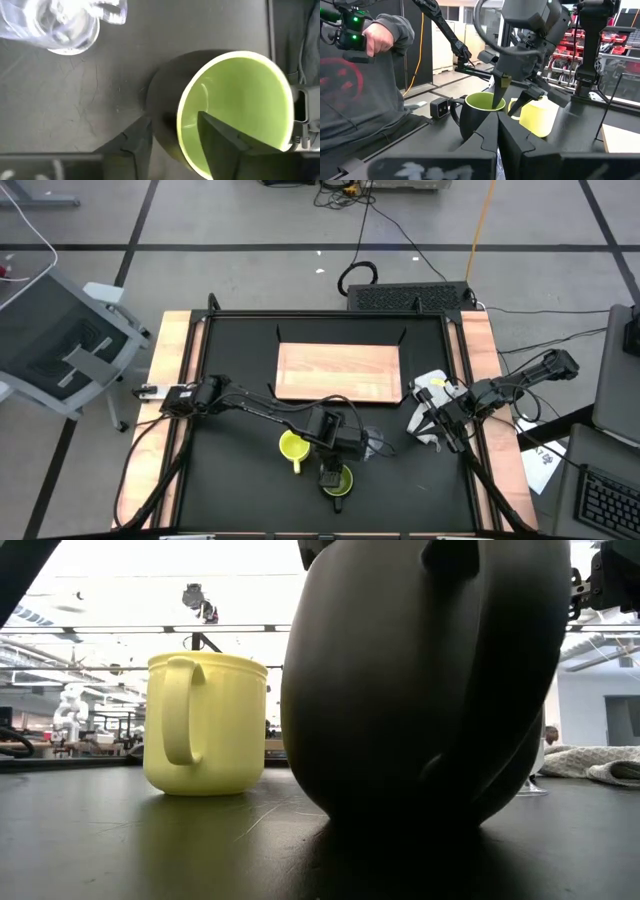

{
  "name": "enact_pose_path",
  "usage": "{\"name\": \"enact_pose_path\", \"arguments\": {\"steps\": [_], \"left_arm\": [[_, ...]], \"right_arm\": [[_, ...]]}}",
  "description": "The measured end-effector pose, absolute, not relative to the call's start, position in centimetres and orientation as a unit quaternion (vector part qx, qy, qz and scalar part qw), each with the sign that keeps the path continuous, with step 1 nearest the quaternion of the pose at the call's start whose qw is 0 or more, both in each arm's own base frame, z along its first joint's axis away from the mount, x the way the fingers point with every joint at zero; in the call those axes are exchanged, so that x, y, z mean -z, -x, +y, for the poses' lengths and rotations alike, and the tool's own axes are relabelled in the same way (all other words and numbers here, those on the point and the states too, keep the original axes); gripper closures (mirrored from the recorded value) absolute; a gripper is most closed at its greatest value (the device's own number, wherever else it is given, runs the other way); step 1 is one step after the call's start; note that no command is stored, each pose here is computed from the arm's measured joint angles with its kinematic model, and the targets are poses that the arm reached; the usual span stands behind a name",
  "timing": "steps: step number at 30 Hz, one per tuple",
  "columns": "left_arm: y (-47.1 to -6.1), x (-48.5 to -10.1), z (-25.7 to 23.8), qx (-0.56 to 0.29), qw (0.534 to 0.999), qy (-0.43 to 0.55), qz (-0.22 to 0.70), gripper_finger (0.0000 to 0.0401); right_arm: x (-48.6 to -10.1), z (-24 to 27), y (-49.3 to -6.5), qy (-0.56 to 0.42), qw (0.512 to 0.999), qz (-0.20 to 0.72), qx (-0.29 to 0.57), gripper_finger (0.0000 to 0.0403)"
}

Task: Stack small to large cups/mugs on shelf
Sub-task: Put the black mug on the shelf

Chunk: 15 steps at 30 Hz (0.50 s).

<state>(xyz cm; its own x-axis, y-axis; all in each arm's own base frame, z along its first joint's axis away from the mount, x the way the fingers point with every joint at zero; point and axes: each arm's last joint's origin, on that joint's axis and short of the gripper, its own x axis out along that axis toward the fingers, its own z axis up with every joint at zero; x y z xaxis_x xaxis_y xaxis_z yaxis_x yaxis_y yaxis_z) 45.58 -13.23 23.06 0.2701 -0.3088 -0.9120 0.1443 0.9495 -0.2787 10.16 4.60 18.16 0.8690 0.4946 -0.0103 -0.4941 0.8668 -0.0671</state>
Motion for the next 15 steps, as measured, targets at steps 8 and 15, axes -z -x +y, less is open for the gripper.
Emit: {"name": "enact_pose_path", "arguments": {"steps": [8,15], "left_arm": [[-45.46,-22.08,-13.05,0.139,0.788,0.07,0.596,0.0338],[-45.56,-21.92,-13.26,0.152,0.792,0.056,0.589,0.0388]], "right_arm": [[-18.17,4.6,-10.16,0.034,0.966,-0.004,-0.256,0.0403],[-18.17,4.61,-10.15,0.034,0.966,-0.004,-0.256,0.0403]]}}
